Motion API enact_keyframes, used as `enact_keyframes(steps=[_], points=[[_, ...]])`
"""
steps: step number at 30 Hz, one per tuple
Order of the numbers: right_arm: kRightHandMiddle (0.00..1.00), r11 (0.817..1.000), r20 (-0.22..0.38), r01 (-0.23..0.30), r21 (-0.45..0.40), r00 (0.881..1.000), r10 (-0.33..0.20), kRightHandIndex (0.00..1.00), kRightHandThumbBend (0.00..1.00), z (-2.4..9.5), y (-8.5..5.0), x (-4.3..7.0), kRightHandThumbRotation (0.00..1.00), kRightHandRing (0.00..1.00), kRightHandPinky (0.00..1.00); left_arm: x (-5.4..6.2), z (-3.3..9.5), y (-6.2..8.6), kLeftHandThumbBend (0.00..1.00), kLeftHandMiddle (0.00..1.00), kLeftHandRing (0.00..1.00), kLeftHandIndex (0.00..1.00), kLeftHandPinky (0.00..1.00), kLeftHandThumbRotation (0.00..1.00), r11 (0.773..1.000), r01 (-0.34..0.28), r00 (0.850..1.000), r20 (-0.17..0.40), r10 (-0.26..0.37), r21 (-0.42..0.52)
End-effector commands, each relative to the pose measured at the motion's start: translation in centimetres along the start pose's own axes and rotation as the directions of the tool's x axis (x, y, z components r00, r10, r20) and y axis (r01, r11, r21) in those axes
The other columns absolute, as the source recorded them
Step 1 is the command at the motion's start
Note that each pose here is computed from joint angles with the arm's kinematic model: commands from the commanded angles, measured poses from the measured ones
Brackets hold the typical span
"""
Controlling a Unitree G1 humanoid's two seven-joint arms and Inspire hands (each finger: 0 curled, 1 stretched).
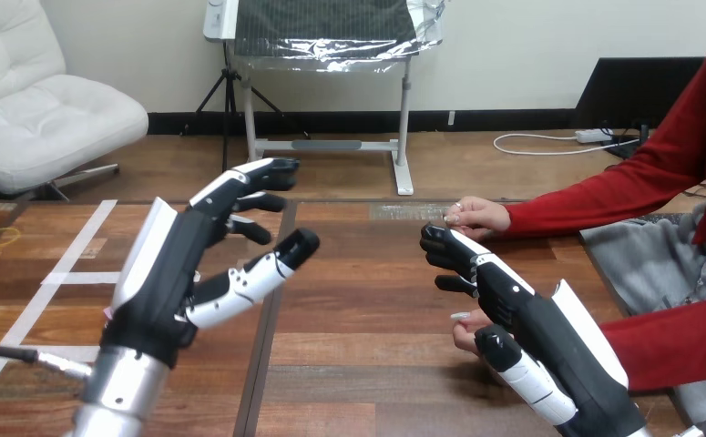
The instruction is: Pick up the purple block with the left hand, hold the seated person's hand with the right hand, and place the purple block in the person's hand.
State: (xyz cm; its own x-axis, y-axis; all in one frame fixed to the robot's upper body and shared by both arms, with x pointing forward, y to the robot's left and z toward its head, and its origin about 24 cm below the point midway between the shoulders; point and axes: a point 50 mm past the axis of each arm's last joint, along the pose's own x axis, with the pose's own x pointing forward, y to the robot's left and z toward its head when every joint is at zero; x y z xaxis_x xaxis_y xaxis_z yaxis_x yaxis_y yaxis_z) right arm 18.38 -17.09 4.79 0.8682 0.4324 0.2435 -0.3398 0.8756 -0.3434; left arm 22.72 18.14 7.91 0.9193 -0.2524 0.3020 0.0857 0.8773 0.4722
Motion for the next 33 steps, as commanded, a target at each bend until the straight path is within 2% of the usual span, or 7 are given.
enact_keyframes(steps=[1, 12, 16, 24, 28, 33], points=[[0.91, 0.999, 0.081, 0.028, -0.03, 0.996, -0.026, 0.91, 0.85, 1.5, -1.0, 0.9, 1.0, 0.91, 0.86, 2.2, -0.3, 1.5, 0.64, 0.79, 0.75, 0.79, 0.59, 0.63, 0.997, -0.037, 0.999, 0.018, 0.036, 0.068], [0.92, 0.999, 0.076, 0.032, -0.017, 0.997, -0.03, 0.91, 0.85, 1.5, -1.0, 0.9, 1.0, 0.91, 0.87, 3.7, -1.8, 2.7, 0.63, 0.82, 0.79, 0.81, 0.66, 0.63, 0.984, -0.024, 0.998, -0.05, 0.033, 0.175], [0.92, 0.999, 0.076, 0.029, -0.021, 0.997, -0.028, 0.91, 0.85, 1.5, -1.0, 0.8, 1.0, 0.92, 0.87, 4.3, -2.5, 3.1, 0.62, 0.82, 0.79, 0.82, 0.66, 0.63, 0.971, -0.011, 0.996, -0.085, 0.032, 0.238], [0.92, 0.999, 0.075, 0.03, -0.024, 0.997, -0.029, 0.91, 0.85, 1.6, -1.1, 0.8, 1.0, 0.92, 0.88, 5.0, -3.5, 3.8, 0.6, 0.83, 0.8, 0.82, 0.66, 0.62, 0.952, 0.0, 0.991, -0.128, 0.042, 0.306], [0.92, 0.999, 0.078, 0.035, -0.027, 0.996, -0.033, 0.91, 0.85, 1.6, -1.1, 0.8, 1.0, 0.92, 0.88, 5.5, -4.5, 4.2, 0.61, 0.83, 0.8, 0.82, 0.66, 0.61, 0.939, 0.0, 0.984, -0.17, 0.062, 0.343], [0.91, 0.999, 0.079, 0.037, -0.027, 0.996, -0.035, 0.91, 0.85, 1.6, -1.1, 0.7, 1.0, 0.91, 0.88, 5.8, -5.0, 4.4, 0.64, 0.83, 0.81, 0.82, 0.74, 0.61, 0.933, 0.001, 0.979, -0.191, 0.073, 0.36]])
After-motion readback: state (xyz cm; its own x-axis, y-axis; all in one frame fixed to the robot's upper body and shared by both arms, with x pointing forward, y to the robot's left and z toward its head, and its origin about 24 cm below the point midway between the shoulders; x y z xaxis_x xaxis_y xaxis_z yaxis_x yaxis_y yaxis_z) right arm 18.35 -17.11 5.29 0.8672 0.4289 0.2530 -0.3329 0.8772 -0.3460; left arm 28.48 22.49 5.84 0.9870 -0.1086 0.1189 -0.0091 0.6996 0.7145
